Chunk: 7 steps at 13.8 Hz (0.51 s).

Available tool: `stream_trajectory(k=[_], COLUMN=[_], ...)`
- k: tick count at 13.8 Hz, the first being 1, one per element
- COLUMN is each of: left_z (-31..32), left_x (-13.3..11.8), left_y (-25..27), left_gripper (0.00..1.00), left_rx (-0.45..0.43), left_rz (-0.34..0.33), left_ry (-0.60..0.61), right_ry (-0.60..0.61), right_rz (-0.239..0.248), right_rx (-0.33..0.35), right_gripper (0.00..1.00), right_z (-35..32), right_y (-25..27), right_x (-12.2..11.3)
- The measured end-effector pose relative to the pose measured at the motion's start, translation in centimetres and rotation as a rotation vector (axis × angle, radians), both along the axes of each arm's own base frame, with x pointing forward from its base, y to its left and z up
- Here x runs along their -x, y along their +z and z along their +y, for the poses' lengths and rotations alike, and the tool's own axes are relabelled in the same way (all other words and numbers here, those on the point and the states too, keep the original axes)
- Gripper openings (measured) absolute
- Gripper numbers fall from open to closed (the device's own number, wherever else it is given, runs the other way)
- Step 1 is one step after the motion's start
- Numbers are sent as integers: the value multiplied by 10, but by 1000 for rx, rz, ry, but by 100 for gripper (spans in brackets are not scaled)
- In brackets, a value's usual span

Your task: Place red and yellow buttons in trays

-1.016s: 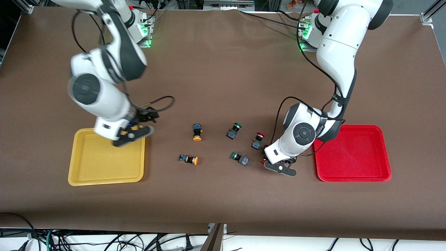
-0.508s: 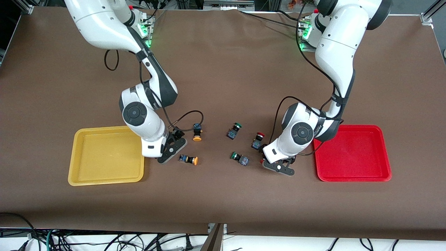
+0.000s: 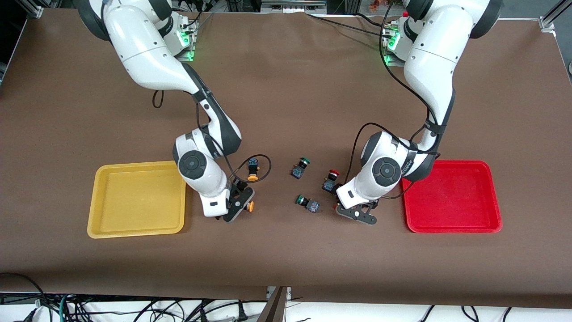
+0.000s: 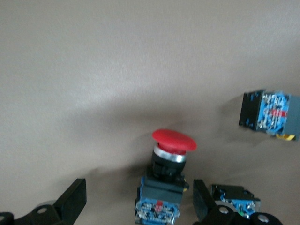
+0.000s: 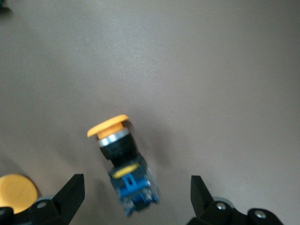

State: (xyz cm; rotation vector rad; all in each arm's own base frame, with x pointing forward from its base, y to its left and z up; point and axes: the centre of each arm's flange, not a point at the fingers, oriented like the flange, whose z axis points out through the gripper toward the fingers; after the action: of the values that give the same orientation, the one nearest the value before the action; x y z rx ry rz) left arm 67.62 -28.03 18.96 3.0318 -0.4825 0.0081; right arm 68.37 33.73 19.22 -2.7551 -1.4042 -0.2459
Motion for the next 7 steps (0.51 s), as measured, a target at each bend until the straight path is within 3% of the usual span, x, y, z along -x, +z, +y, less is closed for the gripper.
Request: stream_trajectory(k=[3,7], left_z=[0,-2], left_x=[4,7], left_y=[-3,-6], left_gripper=[100,94], left_rx=[-7,-8], left_rz=[25,34], left_ry=[-17,-23], right_ry=[0,-5], right_rz=[-7,-14], right_rx=[-2,-5], right_gripper=[98,53], right_z=[1,-2], right_y=[-4,-1], right_x=[-1,-5])
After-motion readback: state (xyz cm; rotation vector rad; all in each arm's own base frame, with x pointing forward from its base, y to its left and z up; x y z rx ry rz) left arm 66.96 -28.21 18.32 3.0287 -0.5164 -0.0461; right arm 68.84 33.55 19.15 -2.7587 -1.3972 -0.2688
